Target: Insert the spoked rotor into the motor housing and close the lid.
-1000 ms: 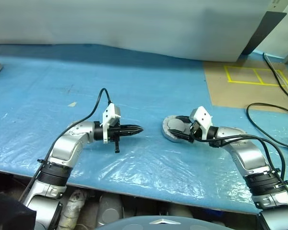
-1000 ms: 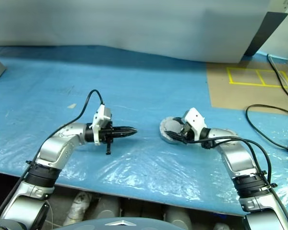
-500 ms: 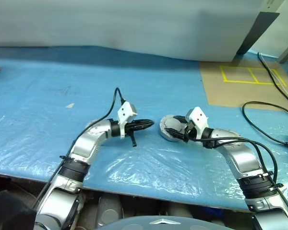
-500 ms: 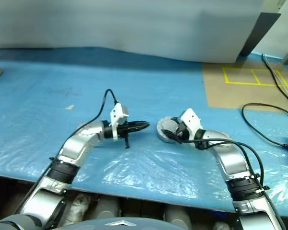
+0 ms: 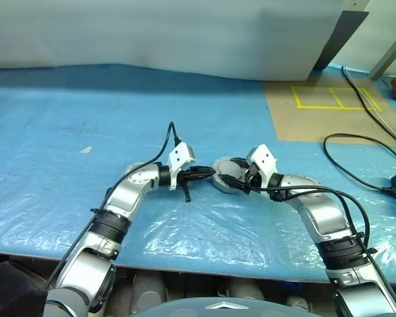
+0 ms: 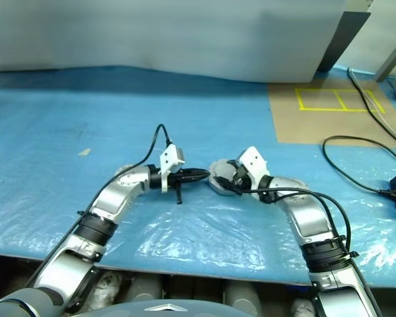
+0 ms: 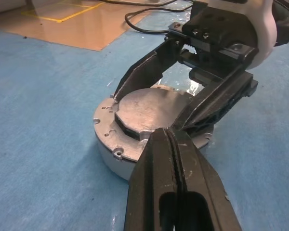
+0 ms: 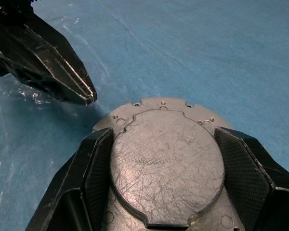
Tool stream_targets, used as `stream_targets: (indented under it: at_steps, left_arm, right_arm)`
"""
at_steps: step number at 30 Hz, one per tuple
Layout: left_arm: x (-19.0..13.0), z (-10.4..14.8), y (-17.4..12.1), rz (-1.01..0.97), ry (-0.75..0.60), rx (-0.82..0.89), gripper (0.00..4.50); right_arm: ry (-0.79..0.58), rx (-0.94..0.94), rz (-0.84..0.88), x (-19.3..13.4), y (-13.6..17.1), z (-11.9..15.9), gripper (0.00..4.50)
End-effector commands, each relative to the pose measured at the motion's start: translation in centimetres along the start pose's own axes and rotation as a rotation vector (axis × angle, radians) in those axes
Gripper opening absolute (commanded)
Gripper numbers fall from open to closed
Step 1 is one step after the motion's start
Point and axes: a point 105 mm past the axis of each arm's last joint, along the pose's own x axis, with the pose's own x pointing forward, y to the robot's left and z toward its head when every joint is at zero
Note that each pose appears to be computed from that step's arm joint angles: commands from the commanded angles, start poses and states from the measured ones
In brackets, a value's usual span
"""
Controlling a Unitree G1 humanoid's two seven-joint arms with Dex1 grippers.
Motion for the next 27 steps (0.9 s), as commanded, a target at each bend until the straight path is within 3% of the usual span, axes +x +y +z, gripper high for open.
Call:
stream_targets:
  at_steps: [1, 8, 13, 27]
  left_arm:
    - [0.8, -0.3, -0.2, -0.006, 0.018, 0.055, 0.00]
    - [1.5, -2.1, 0.9, 0.053, 0.055, 0.055, 0.00]
    - [1.6, -2.1, 1.7, 0.085, 0.029, 0.056, 0.00]
    - [1.7, -3.1, 0.0, -0.028, 0.065, 0.073, 0.00]
  right_arm:
    - [0.087, 0.076, 0.072, 0.9, 1.7, -2.7, 2.98]
    - [0.113, 0.037, 0.103, 0.5, 2.8, -3.5, 2.98]
    - [0.214, 0.007, 0.103, -0.4, 3.5, -6.7, 2.98]
    - [0.148, 0.028, 0.062, 0.2, 2.7, -5.1, 2.98]
